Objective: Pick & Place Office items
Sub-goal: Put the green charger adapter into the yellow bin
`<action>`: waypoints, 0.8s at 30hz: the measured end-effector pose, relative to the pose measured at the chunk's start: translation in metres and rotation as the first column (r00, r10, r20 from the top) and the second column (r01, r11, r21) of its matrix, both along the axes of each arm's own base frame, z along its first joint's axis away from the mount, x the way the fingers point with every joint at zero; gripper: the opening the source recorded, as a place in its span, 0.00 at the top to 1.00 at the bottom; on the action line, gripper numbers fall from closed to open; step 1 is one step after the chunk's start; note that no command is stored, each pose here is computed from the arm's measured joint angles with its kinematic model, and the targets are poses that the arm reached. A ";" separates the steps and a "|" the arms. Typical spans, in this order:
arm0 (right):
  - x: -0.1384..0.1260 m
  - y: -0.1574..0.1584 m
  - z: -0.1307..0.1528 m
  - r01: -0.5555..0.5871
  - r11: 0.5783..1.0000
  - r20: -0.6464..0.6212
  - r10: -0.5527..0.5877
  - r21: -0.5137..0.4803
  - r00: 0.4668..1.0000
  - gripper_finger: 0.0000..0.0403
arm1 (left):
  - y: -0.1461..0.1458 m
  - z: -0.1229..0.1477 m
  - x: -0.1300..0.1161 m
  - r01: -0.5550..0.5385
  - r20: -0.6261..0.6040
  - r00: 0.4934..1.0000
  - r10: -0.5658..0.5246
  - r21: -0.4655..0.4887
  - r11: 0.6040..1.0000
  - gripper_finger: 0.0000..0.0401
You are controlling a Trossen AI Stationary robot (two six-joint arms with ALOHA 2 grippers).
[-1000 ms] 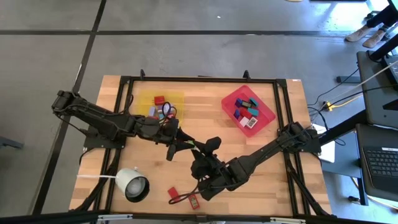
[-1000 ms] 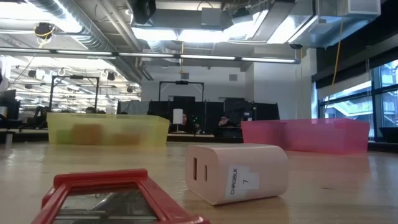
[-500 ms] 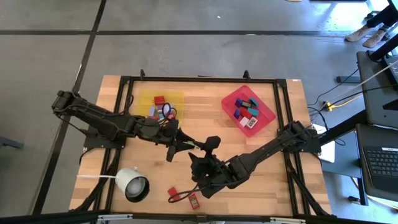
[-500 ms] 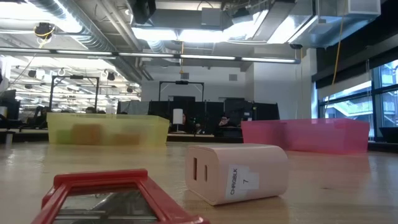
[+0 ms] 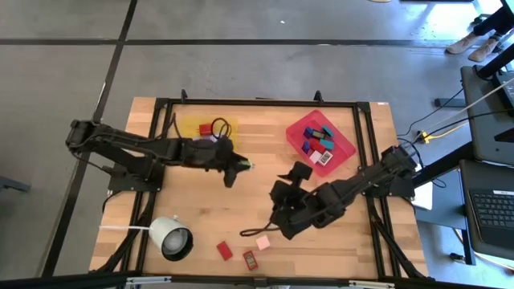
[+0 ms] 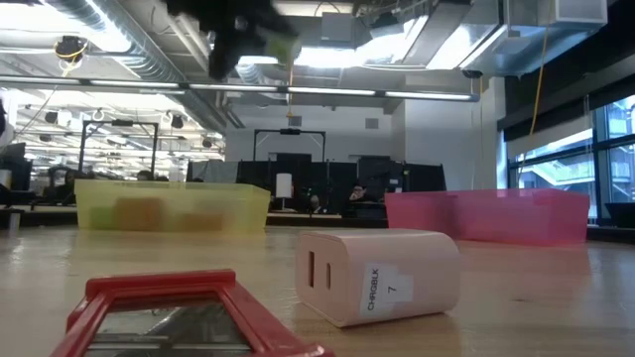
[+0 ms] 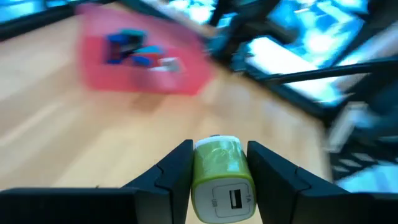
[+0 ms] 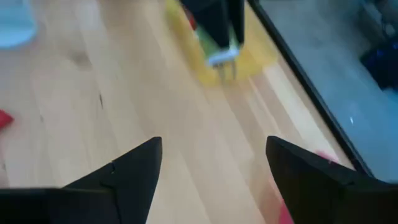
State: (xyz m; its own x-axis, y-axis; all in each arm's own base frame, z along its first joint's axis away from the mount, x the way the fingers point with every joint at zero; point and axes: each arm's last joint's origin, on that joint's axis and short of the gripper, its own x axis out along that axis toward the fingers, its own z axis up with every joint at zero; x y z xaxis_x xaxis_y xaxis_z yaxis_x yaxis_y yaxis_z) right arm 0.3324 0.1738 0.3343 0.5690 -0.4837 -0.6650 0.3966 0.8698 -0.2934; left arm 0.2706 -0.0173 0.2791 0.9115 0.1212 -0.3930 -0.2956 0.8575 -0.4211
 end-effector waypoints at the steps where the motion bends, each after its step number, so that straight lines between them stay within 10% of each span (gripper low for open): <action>1: -0.003 0.001 -0.001 0.011 1.000 -0.015 -0.011 0.002 1.000 0.29 | 0.006 -0.003 -0.001 -0.032 -0.030 0.999 0.032 0.009 0.999 0.67; 10: -0.013 0.020 -0.012 0.014 1.000 -0.046 -0.013 0.011 0.999 0.33 | 0.059 -0.016 -0.024 -0.246 -0.271 0.926 0.264 0.099 0.964 0.67; 24: -0.013 0.032 -0.022 0.033 0.999 -0.024 -0.033 0.002 0.999 0.33 | 0.097 -0.030 -0.064 -0.474 -0.494 0.640 0.589 0.349 0.808 0.67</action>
